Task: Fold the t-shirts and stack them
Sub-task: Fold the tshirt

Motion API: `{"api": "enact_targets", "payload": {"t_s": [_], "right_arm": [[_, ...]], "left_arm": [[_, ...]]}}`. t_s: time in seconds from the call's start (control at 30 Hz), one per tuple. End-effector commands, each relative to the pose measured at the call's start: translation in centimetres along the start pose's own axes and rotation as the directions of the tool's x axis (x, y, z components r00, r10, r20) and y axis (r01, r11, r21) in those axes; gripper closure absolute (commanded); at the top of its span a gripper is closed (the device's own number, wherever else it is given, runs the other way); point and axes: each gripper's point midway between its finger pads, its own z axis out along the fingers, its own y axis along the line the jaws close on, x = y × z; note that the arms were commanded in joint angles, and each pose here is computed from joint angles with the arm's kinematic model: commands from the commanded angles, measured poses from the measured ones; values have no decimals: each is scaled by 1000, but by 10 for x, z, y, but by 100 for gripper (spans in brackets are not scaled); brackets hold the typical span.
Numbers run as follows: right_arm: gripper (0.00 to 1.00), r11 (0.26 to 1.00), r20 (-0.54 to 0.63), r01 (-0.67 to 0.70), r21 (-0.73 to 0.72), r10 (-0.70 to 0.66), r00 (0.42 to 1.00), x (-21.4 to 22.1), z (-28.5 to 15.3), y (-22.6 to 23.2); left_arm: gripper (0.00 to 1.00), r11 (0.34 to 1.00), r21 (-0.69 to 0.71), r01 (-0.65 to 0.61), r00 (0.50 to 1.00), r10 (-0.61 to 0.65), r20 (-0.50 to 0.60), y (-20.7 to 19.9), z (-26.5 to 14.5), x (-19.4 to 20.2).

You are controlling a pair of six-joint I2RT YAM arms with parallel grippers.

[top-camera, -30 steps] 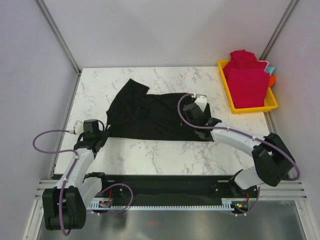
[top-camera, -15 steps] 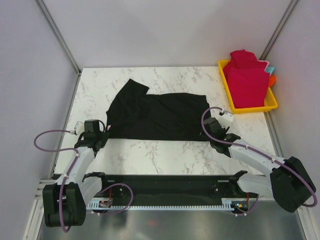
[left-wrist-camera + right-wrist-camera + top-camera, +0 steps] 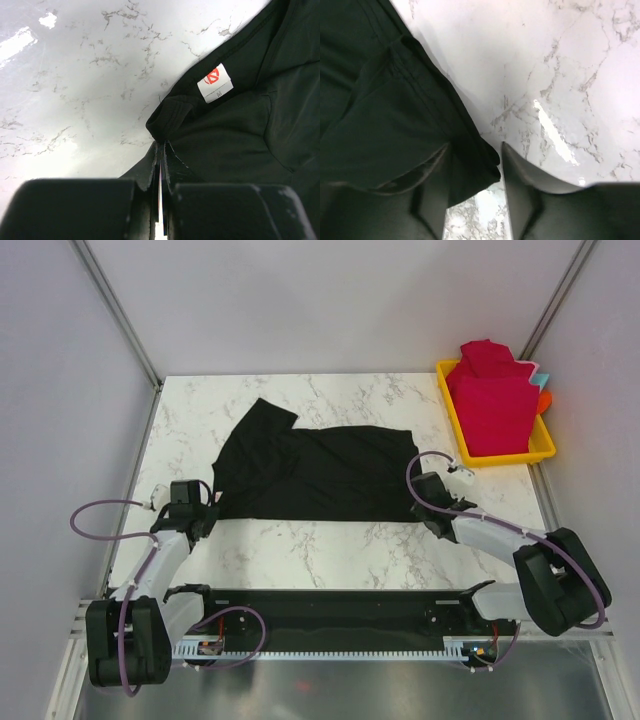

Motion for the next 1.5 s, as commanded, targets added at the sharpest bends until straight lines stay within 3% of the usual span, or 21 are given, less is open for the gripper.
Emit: {"api": "enact_targets", "payload": {"t_s": [0.0,0.03,0.07,0.17,0.3,0.5,0.57,0.67,0.7,0.73,0.77,0.8,0.9,0.93,1.03,1.2,1.27,1.3,1.47], "right_arm": [[52,999,-21,-28,-17,27,999,2,5,7],[59,999,-21,-31,-17,30,999,2,4,6],[75,999,-21,-38,-18,37,999,2,3,5],[95,996,-5,-77,-32,77,997,0,-6,-1],[100,994,27,-109,-31,110,994,-8,-21,-14],[91,990,44,-129,-64,132,990,-14,-37,-20],[82,989,59,-132,-68,136,989,-20,-40,-21],[74,988,80,-136,-72,142,987,-27,-48,-23],[70,989,88,-131,-69,137,987,-29,-50,-25],[48,985,128,-145,-93,157,979,-42,-60,-24],[48,985,128,-145,-94,157,979,-43,-60,-24],[47,984,139,-139,-112,154,978,-48,-64,-21],[47,969,171,-119,-215,158,973,-69,-79,1],[48,971,179,-57,-233,100,979,-73,-80,8],[53,953,182,19,-301,38,983,-93,-87,45],[55,936,194,118,-333,-55,980,-116,-74,97],[53,945,190,139,-296,-84,978,-115,-54,108],[52,947,184,151,-283,-101,978,-117,-44,118],[48,959,212,199,-202,-156,965,-135,-13,144]], "left_arm": [[98,1000,5,-18,999,18,36,-8,-3,-13],[98,1000,5,-20,999,19,36,-8,-3,-13],[98,1000,3,-21,999,21,36,-7,-4,-13],[98,1000,6,-27,999,27,44,-7,-6,-15],[98,999,-11,-45,997,45,62,-3,-12,-20],[97,999,-37,-6,991,11,136,6,-30,-34],[90,1000,-10,8,987,-6,158,6,-35,-36],[57,1000,7,15,983,-16,185,7,-40,-41],[40,1000,10,18,982,-20,189,7,-41,-41],[23,1000,3,21,977,-21,214,7,-45,-47],[23,1000,-5,19,977,-17,210,9,-45,-46],[15,1000,-9,21,973,-18,228,8,-48,-51],[10,1000,11,0,975,-2,221,-2,-52,-55],[11,999,32,-41,976,33,214,-9,-53,-55],[14,971,204,-123,983,92,157,-51,-51,-47],[12,925,356,-134,991,127,43,-103,-42,-35],[10,915,383,-126,991,131,14,-119,-31,-33],[1,904,408,-126,992,127,26,-134,-34,-41],[0,904,387,-181,983,173,57,-174,-12,-65]]}}
